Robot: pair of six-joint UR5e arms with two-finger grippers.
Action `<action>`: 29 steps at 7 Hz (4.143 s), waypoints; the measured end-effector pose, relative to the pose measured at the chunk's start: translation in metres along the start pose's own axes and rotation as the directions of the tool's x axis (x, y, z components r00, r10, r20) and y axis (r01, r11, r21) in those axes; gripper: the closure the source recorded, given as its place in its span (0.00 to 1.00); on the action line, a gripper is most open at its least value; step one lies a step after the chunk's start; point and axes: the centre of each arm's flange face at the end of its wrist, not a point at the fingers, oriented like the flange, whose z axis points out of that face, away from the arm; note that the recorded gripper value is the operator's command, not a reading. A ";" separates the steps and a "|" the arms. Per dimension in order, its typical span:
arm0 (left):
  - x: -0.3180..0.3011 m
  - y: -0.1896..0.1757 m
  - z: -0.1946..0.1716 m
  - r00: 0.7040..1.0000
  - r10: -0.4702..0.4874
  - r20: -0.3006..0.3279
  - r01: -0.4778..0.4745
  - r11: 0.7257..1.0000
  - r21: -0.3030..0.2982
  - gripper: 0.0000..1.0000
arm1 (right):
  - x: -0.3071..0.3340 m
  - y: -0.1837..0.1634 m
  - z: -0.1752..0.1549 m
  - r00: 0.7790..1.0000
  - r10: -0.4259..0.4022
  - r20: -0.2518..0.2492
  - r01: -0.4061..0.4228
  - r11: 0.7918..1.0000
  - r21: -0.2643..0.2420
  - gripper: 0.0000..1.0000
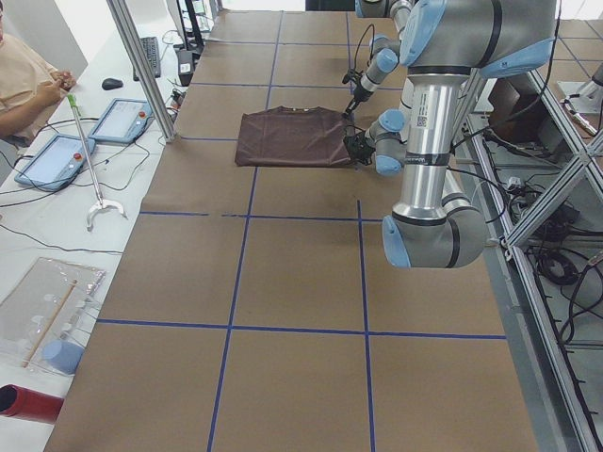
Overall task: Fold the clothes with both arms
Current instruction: 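Grip the shirt's near edge with both grippers and fold it away from the robot, then lay the folded edge down on the far side and open both grippers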
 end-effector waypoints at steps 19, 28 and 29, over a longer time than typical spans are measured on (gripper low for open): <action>0.106 -0.221 0.038 0.951 0.222 0.217 -0.267 0.942 0.206 1.00 | -0.146 -0.173 0.059 1.000 0.002 0.010 -0.002 0.999 0.045 1.00; 0.121 -0.261 0.031 0.895 0.374 0.241 -0.422 0.886 0.192 0.00 | -0.171 -0.210 0.072 0.993 -0.115 -0.011 0.115 0.993 0.017 0.00; 0.122 -0.270 0.023 0.875 0.425 0.229 -0.463 0.874 0.145 0.00 | -0.180 -0.214 0.063 0.993 -0.119 0.005 0.119 0.993 -0.010 0.00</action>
